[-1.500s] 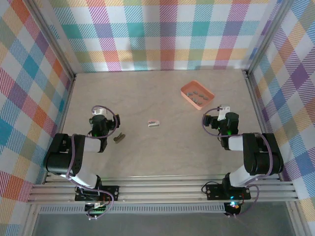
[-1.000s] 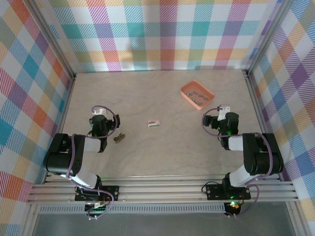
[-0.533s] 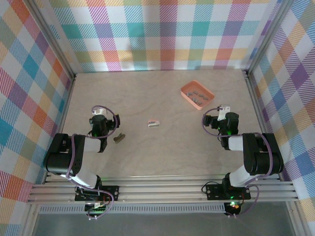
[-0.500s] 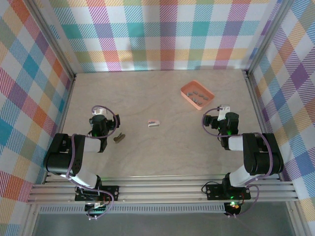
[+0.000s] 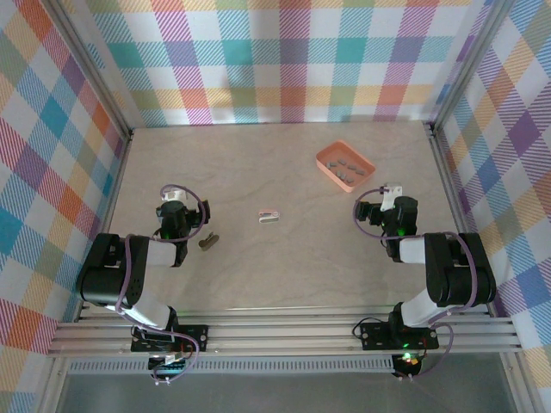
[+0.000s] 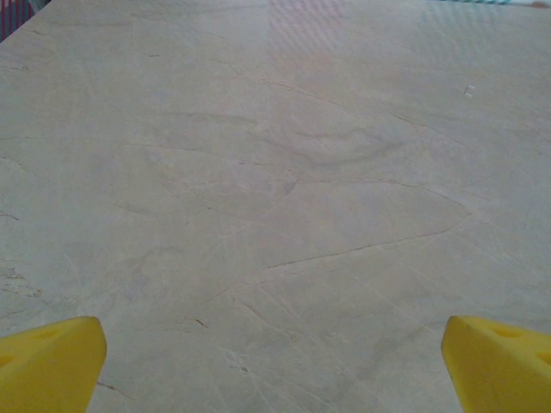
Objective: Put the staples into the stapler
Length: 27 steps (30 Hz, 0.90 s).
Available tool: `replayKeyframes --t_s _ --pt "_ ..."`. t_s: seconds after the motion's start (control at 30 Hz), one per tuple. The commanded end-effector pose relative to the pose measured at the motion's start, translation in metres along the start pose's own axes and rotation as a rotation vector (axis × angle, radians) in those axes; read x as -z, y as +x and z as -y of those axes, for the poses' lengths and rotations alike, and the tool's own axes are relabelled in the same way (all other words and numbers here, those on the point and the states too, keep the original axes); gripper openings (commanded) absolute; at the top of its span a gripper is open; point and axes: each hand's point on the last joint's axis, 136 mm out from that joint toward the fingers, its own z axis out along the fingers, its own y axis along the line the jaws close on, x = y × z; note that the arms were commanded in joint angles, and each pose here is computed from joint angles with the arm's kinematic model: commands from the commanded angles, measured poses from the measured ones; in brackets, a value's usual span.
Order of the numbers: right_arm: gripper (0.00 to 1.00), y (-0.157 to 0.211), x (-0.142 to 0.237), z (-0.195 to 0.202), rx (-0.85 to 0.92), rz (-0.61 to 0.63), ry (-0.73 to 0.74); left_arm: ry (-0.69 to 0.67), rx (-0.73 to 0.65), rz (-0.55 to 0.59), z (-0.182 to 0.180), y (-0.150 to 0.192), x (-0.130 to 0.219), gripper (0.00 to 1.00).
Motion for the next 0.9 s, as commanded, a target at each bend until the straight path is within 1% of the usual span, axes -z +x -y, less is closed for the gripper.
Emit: replayKeyframes --t_s 0.0,0.1,0.17,0.23,0.3,0.37,0.4,0.43,0.5,0.57,0.7,0.87 --pt "0.99 -0.027 0.002 -0.010 0.014 -0.007 -0.058 0.056 -0.038 -0.013 0.013 -0.017 0.000 0.99" --pt "0.99 -0.039 0.008 -0.022 -0.052 -0.158 -0.110 0.095 -0.070 -0.049 0.023 -0.037 0.009 0.93" --pt "0.99 -0.047 0.016 -0.039 -0.054 -0.192 -0.189 0.150 -0.066 -0.060 0.034 -0.053 0.019 0.90" --pt "0.99 -0.052 0.027 -0.061 -0.042 -0.210 -0.271 0.241 -0.053 -0.071 0.054 -0.070 0.032 0.85" --pt "0.99 -0.057 0.037 -0.083 -0.028 -0.229 -0.339 0.296 -0.055 -0.083 0.071 -0.081 0.040 0.84" --pt "0.99 -0.054 0.045 -0.114 0.076 -0.258 -0.415 0.312 0.015 -0.116 0.079 -0.090 0.044 0.84" --pt "0.99 -0.051 0.049 -0.131 0.168 -0.271 -0.456 0.331 0.069 -0.139 0.084 -0.094 0.046 0.84" --pt "0.99 -0.048 0.052 -0.145 0.262 -0.285 -0.489 0.350 0.106 -0.163 0.088 -0.096 0.048 0.84" --pt "0.99 -0.048 0.055 -0.167 0.369 -0.298 -0.557 0.359 0.158 -0.214 0.092 -0.095 0.049 0.84" --pt "1.00 -0.050 0.056 -0.186 0.443 -0.294 -0.640 0.363 0.174 -0.265 0.094 -0.091 0.051 0.84" --pt "0.97 -0.042 0.048 -0.221 0.626 -0.309 -0.777 0.387 0.162 -0.350 0.100 -0.088 0.056 0.84" --pt "0.91 -0.023 0.029 -0.258 0.832 -0.331 -0.930 0.461 0.183 -0.408 0.111 -0.076 0.063 0.84"
